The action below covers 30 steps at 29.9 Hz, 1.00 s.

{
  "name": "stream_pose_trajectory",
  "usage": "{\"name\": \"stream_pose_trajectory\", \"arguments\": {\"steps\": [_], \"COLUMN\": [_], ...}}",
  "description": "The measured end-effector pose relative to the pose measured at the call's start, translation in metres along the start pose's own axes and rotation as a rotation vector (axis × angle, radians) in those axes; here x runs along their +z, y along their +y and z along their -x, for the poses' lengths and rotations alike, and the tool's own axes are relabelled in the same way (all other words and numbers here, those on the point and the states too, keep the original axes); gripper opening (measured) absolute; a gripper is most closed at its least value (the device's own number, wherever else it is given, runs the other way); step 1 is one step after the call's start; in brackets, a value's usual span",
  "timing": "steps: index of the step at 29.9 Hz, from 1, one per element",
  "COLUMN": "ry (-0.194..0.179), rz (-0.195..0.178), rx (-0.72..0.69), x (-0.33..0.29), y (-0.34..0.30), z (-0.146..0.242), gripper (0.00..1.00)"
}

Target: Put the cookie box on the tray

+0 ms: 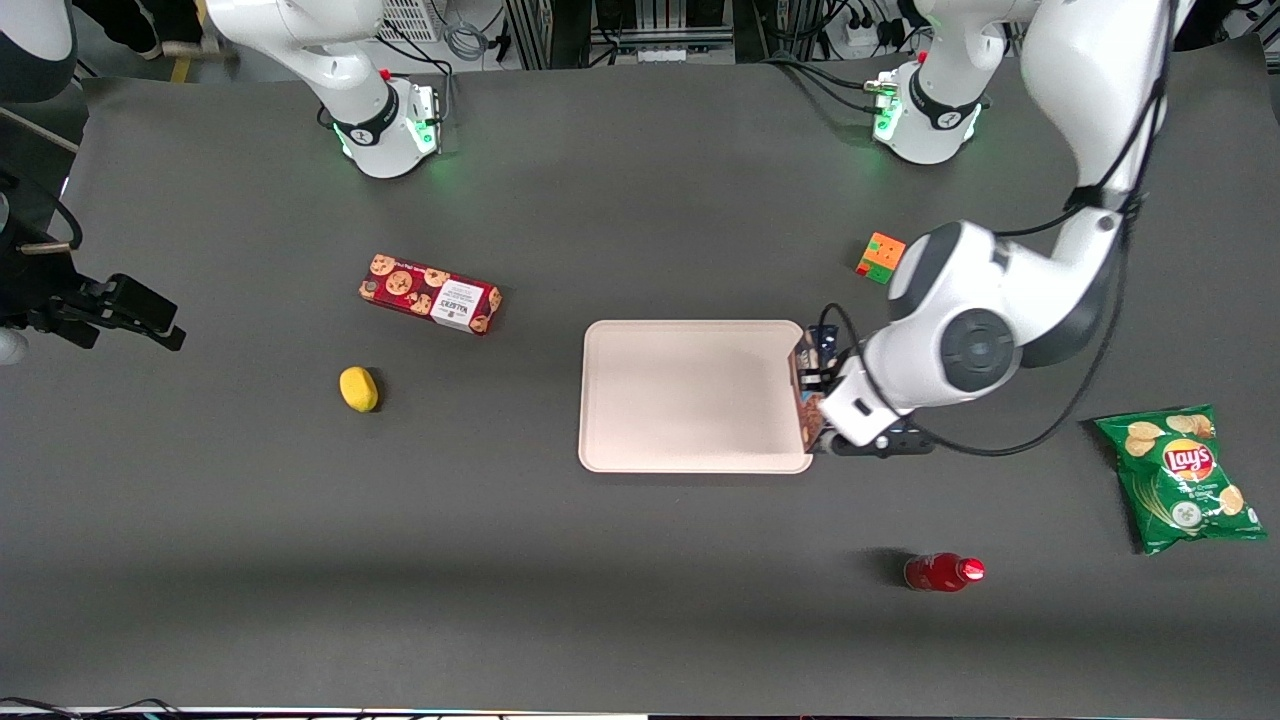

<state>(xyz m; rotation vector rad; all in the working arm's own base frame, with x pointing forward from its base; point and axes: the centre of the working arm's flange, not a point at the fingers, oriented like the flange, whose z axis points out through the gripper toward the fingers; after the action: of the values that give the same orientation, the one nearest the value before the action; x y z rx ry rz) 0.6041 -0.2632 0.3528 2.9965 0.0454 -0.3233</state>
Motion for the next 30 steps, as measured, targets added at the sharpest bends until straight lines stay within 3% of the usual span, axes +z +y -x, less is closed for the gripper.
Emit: {"name": "stream_pose_trajectory", "arguments": {"steps": [5, 11, 30], "ry": [0.007, 0.016, -0.031], "rz": [-0.035, -0.052, -0.079], "rx": [0.001, 0.015, 0.045], "x": [0.028, 0.057, 0.092], "y": [0.016, 0.016, 0.021], "z": [-0.001, -0.011, -0.008], "gripper": [0.06, 0.06, 0.09]}}
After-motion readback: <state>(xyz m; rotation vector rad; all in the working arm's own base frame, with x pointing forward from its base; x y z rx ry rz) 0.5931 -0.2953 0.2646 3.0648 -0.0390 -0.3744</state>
